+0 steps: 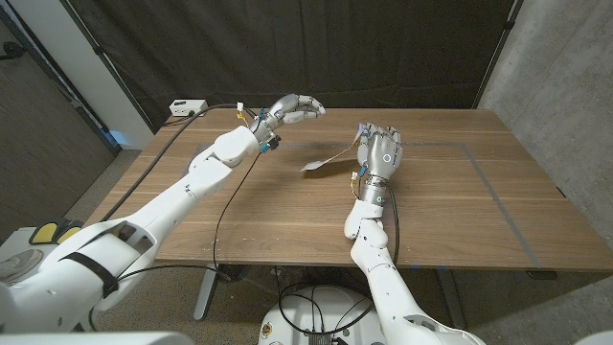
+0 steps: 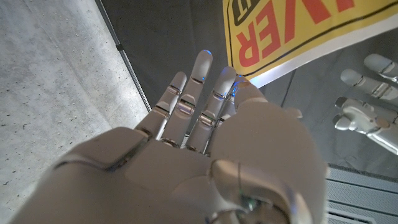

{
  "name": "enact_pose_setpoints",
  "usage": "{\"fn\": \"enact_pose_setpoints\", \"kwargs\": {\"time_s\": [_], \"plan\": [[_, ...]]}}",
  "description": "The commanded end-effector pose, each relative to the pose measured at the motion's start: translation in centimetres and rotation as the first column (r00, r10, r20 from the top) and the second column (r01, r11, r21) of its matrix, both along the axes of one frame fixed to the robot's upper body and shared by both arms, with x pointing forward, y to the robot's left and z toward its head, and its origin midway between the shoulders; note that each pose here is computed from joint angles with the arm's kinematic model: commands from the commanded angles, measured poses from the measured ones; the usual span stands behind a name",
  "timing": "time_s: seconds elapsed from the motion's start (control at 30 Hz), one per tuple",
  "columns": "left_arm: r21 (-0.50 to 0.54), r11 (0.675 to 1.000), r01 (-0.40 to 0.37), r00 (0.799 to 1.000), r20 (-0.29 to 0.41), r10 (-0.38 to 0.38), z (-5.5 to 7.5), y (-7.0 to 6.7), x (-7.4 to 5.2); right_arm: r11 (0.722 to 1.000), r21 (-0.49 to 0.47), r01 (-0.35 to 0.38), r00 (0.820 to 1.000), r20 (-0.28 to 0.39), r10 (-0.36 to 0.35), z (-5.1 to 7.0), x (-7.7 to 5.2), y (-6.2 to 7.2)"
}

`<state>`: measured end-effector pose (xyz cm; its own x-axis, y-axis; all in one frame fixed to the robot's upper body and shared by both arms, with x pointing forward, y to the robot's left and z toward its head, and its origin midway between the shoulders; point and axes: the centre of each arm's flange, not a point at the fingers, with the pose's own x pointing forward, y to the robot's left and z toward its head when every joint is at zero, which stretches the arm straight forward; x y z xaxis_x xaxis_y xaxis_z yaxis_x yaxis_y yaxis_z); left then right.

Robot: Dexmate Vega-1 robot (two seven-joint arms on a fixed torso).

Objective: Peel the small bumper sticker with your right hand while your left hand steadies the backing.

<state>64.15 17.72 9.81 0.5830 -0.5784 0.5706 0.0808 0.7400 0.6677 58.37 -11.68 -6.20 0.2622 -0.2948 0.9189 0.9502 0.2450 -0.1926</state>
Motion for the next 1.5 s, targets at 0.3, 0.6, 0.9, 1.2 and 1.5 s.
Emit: {"fn": "enact_pose_setpoints", "kwargs": {"time_s": [0.3,0.6,0.9,1.2,1.5], "plan": [[0.005,0.978,-0.209,0.944,0.264,0.200,0.9,-3.8,-2.6,0.960,-0.038,-0.279,0.951,0.127,0.282,0.8,-2.1,2.7],[0.124,0.984,-0.130,0.963,0.251,0.096,1.7,-5.5,-2.6,0.960,-0.023,-0.277,0.953,0.120,0.278,1.0,-1.9,3.3],[0.162,0.983,0.083,0.987,0.120,-0.103,2.1,-6.5,-2.3,0.963,0.034,-0.268,0.958,0.117,0.263,1.6,-1.3,3.4],[0.195,0.965,0.177,0.983,0.011,-0.182,2.3,-6.0,-1.3,0.958,0.070,-0.276,0.957,0.110,0.268,2.0,-0.6,3.6],[0.289,0.945,-0.151,0.971,0.221,0.088,3.2,-5.1,-3.2,0.949,0.075,-0.306,0.948,0.112,0.297,1.8,-0.2,3.6]]}}
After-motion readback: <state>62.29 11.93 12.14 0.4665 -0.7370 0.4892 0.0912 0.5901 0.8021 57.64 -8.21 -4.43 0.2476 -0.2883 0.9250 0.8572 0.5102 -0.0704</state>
